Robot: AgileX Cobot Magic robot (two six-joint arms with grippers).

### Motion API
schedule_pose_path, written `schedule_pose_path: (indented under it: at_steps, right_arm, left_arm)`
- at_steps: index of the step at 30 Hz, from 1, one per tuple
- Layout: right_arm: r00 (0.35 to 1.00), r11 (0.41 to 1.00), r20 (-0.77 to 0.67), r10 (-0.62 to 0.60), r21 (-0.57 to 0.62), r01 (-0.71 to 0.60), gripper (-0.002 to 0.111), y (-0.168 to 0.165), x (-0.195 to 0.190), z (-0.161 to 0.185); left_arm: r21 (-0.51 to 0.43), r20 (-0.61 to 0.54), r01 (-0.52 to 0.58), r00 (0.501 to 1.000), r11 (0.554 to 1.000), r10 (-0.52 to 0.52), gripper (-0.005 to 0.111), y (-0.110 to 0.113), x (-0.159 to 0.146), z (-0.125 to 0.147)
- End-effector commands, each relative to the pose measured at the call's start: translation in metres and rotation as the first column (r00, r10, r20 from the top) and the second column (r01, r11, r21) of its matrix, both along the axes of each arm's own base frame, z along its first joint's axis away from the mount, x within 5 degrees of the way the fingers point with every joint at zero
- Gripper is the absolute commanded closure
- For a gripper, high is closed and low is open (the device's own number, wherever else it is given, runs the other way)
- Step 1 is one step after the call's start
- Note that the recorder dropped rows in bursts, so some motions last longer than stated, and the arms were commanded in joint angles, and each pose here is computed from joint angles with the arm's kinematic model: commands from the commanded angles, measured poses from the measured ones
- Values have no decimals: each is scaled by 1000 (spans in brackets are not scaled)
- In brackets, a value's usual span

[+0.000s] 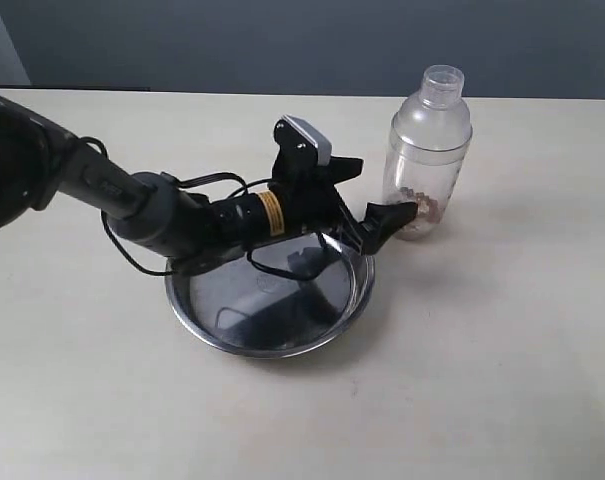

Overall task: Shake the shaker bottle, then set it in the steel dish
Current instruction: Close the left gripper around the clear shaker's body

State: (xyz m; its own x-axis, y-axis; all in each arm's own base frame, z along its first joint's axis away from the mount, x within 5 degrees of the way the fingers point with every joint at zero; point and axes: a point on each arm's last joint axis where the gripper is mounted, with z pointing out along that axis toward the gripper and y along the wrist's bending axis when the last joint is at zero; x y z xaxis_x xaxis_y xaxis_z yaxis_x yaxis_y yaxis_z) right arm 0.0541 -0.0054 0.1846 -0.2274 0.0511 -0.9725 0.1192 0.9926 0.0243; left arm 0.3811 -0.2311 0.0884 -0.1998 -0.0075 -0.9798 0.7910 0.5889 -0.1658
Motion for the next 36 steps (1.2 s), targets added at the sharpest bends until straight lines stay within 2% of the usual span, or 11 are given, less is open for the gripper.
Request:
schedule_pose_path:
  at_steps: [1, 15, 22, 28, 33, 36]
  right_arm:
    - [1000, 1000, 17, -4, -3, 4, 109, 0, 0, 1]
    - [1000, 1000, 17, -4, -3, 4, 109, 0, 0, 1]
    - [1000, 1000, 17, -4, -3, 4, 109, 0, 0, 1]
    - [1000, 1000, 17, -4, -3, 4, 109, 0, 0, 1]
    - [1000, 1000, 17, -4, -3, 4, 109, 0, 0, 1]
    - [1000, 1000, 17, -4, -3, 4, 109, 0, 0, 1]
  left_arm:
    - [-6, 39, 58, 998, 998, -58, 1, -10, 8, -2]
    - [-79, 43, 116, 993, 990, -113, 1, -29, 35, -19]
    - [-74, 85, 196, 978, 978, -190, 1, -42, 48, -19]
    - [-89, 65, 196, 980, 977, -190, 2, -48, 56, -27]
    - [-65, 86, 220, 973, 973, -214, 8, -53, 58, -25]
    - [-37, 98, 262, 961, 964, -257, 21, -57, 58, -22]
